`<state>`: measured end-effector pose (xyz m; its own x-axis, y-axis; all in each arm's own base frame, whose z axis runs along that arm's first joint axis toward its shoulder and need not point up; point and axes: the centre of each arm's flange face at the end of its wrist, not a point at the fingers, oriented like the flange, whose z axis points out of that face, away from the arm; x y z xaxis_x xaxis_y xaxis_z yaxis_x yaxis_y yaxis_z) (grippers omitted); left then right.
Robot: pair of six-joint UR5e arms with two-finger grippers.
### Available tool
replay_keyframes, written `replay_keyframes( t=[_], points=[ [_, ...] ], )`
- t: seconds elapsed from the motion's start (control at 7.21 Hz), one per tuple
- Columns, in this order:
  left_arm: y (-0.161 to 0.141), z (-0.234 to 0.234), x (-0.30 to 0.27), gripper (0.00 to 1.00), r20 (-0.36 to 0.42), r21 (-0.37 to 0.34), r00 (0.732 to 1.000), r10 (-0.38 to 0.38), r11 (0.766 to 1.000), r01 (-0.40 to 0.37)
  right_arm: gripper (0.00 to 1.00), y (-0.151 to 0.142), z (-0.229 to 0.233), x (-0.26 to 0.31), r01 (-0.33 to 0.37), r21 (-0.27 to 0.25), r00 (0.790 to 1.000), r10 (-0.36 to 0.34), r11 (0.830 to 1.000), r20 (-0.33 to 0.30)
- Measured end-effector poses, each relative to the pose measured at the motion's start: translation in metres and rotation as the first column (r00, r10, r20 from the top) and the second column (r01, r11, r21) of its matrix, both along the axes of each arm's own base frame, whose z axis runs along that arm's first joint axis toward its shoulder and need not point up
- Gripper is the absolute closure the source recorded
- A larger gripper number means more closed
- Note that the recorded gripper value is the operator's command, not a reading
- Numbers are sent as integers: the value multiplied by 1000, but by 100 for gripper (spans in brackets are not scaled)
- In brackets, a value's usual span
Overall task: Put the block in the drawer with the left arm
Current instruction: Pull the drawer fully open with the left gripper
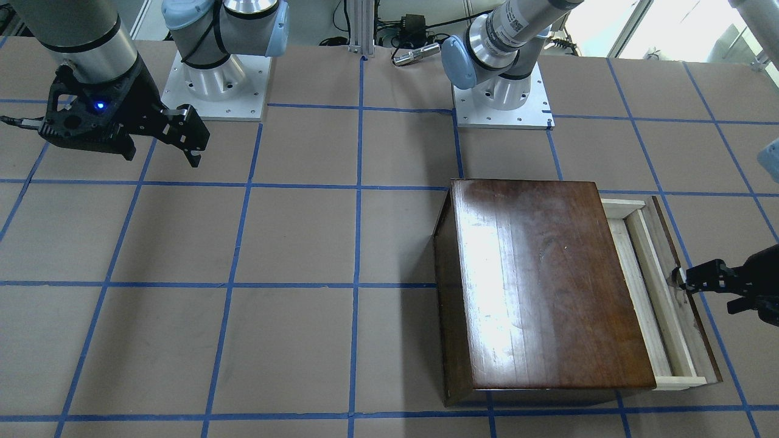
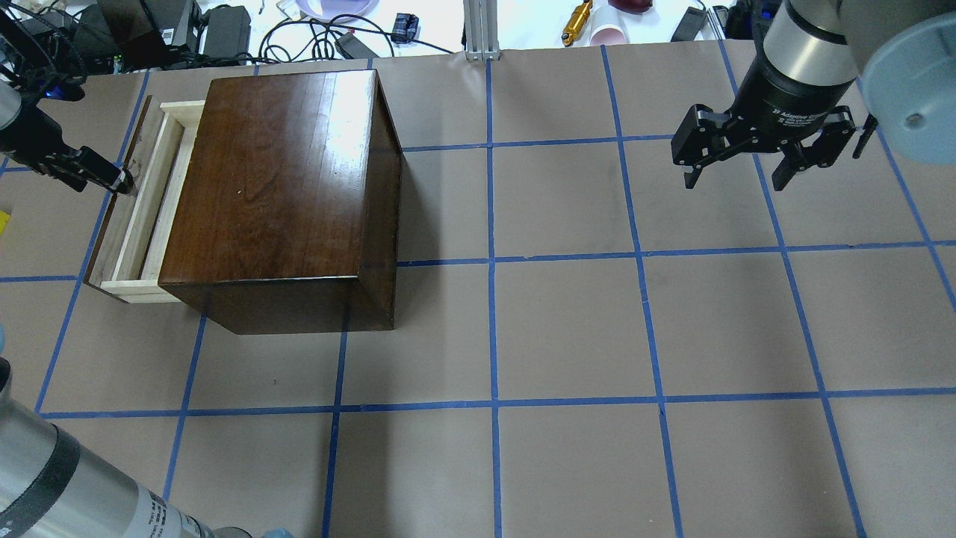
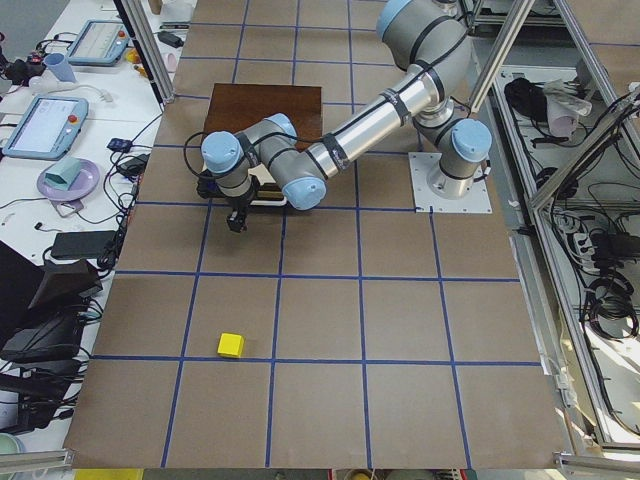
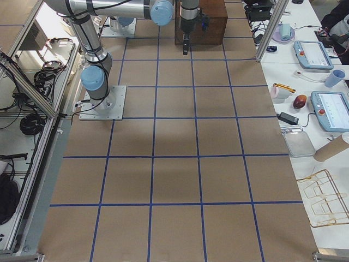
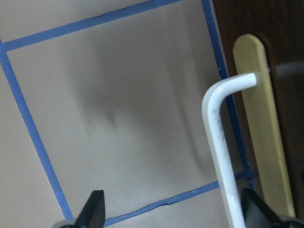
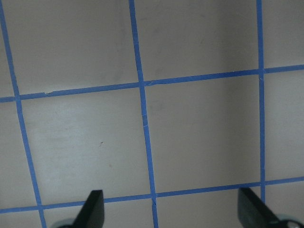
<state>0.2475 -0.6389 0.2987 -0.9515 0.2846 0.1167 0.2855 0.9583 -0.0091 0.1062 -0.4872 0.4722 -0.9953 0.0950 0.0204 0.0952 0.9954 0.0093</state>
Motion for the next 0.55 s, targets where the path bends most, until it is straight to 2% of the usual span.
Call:
replay_keyframes(
  t=[0.55],
  points=[
    [2,-2,12,0,-1,-3,1000,-13,1000,13,0,0,0,0,0,0,1000,0,1000,0]
  ],
)
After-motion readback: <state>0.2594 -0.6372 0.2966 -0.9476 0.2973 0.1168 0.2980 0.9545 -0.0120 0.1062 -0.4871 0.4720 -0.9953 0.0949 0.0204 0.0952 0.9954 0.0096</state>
